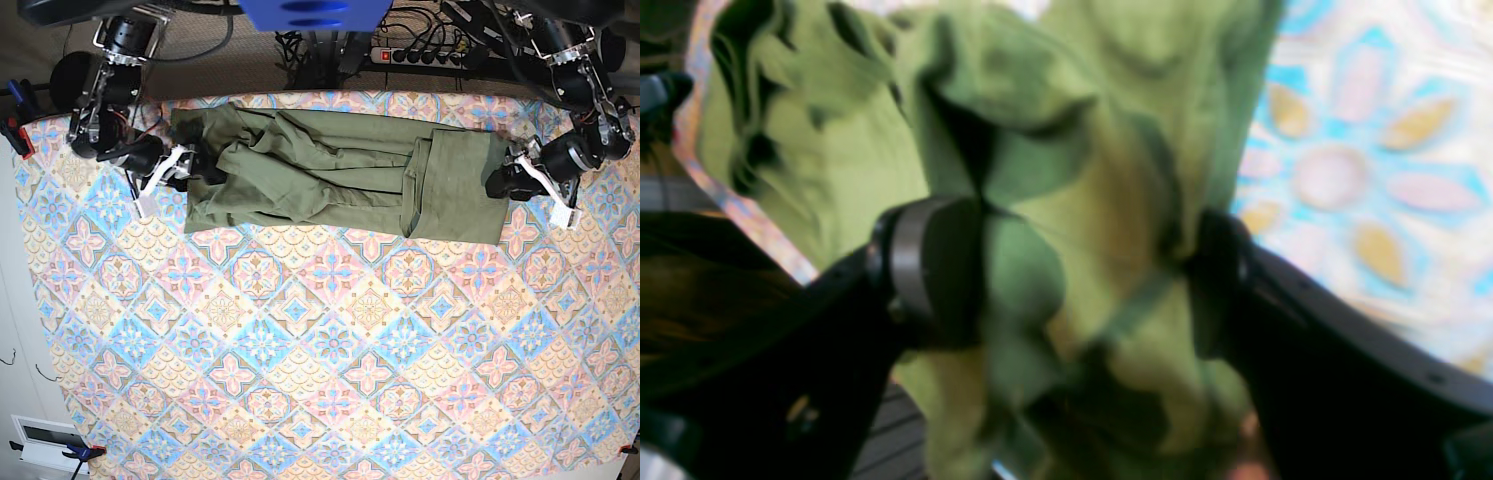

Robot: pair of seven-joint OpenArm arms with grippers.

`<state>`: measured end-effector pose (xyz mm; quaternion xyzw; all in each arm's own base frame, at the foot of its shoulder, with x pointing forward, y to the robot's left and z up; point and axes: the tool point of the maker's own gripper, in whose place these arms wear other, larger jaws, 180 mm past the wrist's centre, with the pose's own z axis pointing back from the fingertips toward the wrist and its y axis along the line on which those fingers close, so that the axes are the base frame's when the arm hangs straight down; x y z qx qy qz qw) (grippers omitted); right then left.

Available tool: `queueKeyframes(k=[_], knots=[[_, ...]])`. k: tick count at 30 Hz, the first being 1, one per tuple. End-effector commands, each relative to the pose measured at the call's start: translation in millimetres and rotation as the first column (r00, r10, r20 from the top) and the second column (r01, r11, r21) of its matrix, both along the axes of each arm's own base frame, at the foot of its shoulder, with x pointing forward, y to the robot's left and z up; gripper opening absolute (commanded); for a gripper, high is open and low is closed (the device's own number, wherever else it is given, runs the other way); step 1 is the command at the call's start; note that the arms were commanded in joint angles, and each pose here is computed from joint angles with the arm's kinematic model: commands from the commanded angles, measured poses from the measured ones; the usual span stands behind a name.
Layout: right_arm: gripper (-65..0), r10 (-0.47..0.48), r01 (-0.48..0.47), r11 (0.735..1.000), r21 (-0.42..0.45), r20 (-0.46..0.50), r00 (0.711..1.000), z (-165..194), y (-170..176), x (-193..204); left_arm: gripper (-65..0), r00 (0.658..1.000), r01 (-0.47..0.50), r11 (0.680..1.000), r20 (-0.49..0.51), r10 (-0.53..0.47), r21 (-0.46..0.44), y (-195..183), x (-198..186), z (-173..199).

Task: Layout the t-shirt on the table in an organized manner, then fold the t-shirt properly
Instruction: 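Grasp the other strip end with the right gripper and fold it inward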

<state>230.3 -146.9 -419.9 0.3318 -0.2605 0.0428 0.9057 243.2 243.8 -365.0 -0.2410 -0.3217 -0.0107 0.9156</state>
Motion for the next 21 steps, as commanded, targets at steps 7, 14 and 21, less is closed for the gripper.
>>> queueKeyframes(k=[7,14,21], knots=[[-19.3,0.074,-0.073,0.997,0.025,-0.041,0.996,-7,29,-11,-31.3,0.999,0.002,1.0,0.054,-0.002,0.007,4,11,14],[-19.4,0.088,-0.086,0.995,0.044,-0.057,0.994,-9,39,-14,-31.3,0.998,0.002,1.0,0.058,-0.002,0.007,4,12,15],[-38.6,0.125,-0.122,0.991,0.049,-0.058,0.991,-9,50,-16,-31.3,0.998,0.002,1.0,0.064,-0.002,0.001,4,13,17]])
